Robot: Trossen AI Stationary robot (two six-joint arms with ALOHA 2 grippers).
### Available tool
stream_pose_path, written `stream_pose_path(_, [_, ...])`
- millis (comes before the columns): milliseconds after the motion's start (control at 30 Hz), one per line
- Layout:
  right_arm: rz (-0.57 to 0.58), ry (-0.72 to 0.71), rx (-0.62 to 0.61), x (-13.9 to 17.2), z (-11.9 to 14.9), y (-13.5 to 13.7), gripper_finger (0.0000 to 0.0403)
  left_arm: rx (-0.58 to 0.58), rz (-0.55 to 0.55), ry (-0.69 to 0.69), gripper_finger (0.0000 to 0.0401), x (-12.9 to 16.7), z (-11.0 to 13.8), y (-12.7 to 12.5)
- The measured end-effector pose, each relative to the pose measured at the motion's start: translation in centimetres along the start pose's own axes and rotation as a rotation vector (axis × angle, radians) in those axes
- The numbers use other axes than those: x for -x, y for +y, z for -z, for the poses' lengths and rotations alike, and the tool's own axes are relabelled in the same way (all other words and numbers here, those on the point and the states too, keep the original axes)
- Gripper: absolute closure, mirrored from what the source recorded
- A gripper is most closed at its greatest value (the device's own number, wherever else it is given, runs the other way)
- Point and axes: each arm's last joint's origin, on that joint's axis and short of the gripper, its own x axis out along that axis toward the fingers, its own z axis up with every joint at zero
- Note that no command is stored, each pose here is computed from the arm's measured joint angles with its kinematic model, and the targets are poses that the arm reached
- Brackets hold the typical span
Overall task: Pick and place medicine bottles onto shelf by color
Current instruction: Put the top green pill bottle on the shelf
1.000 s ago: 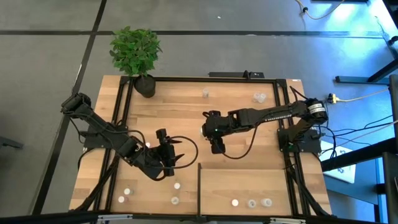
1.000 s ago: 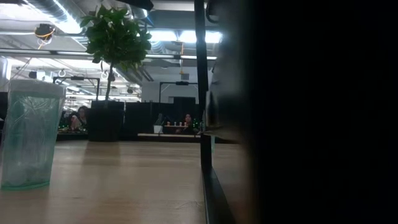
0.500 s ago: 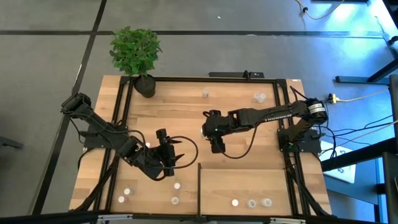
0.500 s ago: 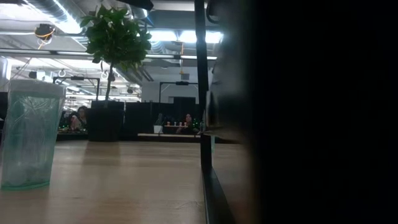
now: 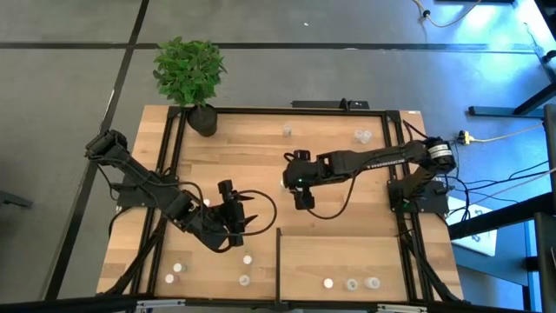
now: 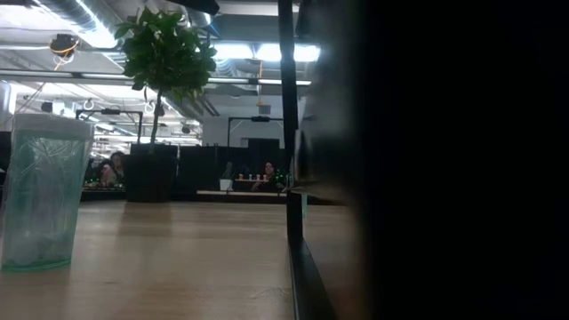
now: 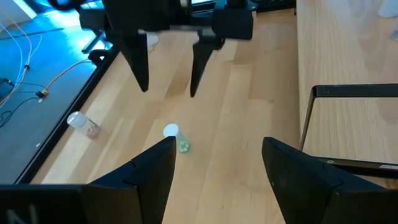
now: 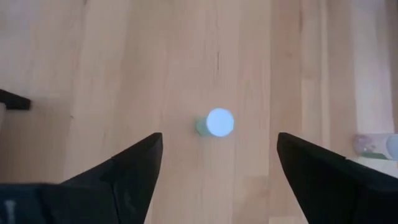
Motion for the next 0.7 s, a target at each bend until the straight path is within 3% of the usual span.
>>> stream_pose_path(233, [-0.015, 0.068, 0.038, -3.1, 0.5, -0.9, 0.0089, 0.000, 0.000, 0.000, 0.0169, 0.0, 0.0, 0.0])
stream_pose_path(700, [-0.141, 0.042, 0.059, -7.4, 1.0, -3.2, 0.0099, 0.000, 0.000, 0.000, 0.0169, 0.0, 0.0, 0.0])
